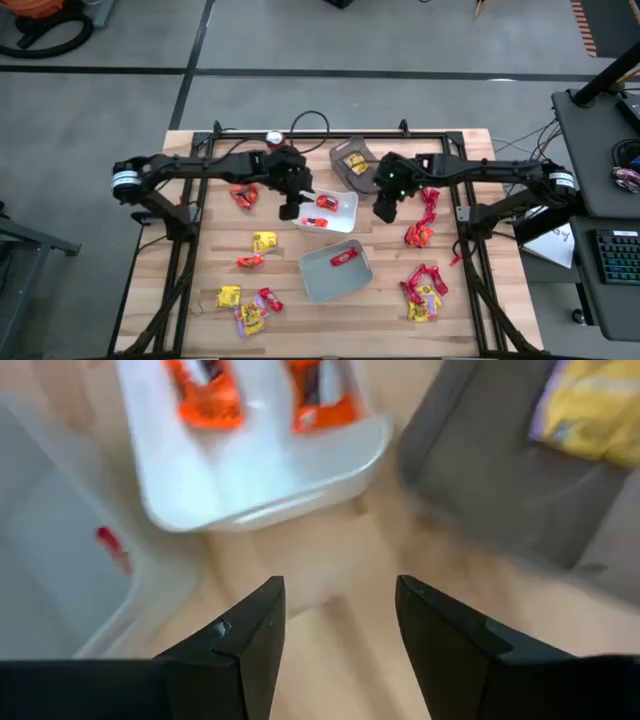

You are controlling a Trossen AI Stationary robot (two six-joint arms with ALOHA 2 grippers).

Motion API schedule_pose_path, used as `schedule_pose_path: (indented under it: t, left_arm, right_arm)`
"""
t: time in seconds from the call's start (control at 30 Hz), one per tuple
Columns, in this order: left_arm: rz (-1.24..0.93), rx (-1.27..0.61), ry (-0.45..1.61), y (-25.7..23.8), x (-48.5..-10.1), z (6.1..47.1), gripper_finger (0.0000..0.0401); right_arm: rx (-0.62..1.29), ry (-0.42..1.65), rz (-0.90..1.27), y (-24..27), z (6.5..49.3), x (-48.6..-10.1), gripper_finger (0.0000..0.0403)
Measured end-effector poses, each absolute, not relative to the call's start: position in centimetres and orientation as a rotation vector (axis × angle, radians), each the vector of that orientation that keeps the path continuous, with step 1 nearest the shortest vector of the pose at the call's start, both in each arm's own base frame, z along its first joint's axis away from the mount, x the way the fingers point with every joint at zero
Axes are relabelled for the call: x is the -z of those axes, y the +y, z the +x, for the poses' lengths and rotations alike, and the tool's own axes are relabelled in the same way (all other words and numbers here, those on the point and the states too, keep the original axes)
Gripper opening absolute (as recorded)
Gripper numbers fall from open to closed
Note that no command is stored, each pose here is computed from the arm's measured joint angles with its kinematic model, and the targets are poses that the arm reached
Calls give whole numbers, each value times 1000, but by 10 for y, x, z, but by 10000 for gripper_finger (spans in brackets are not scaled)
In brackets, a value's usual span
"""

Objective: Sort candy
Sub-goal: Put the red chocolate pack into the gray bin

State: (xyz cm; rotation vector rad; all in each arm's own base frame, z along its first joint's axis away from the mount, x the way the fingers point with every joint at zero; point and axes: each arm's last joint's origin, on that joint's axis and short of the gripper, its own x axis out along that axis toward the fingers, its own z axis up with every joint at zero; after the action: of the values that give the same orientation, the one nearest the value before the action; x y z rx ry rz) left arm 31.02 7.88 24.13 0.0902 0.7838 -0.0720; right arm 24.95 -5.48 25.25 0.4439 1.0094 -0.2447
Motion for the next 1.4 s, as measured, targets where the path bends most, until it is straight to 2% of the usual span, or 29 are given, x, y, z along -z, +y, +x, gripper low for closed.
schedule_pose_path:
  t: [0.37, 0.63, 0.87, 1.23, 1.4]
  left_arm:
    - [66, 58, 560, 47, -250, 285, 85]
    - [79, -223, 375, 41, -247, 256, 84]
    - [91, -269, 225, 40, -260, 242, 84]
    - [86, -272, 194, 41, -265, 244, 84]
    - [85, -271, 197, 42, -267, 250, 84]
  right_arm:
    - [235, 1121, 627, -1, 249, -248, 183]
    - [417, 1374, 804, 34, 224, -238, 183]
    - [555, 1529, 903, 71, 202, -230, 183]
    - [717, 1644, 901, 106, 169, -204, 183]
    - [727, 1654, 890, 113, 160, -192, 183]
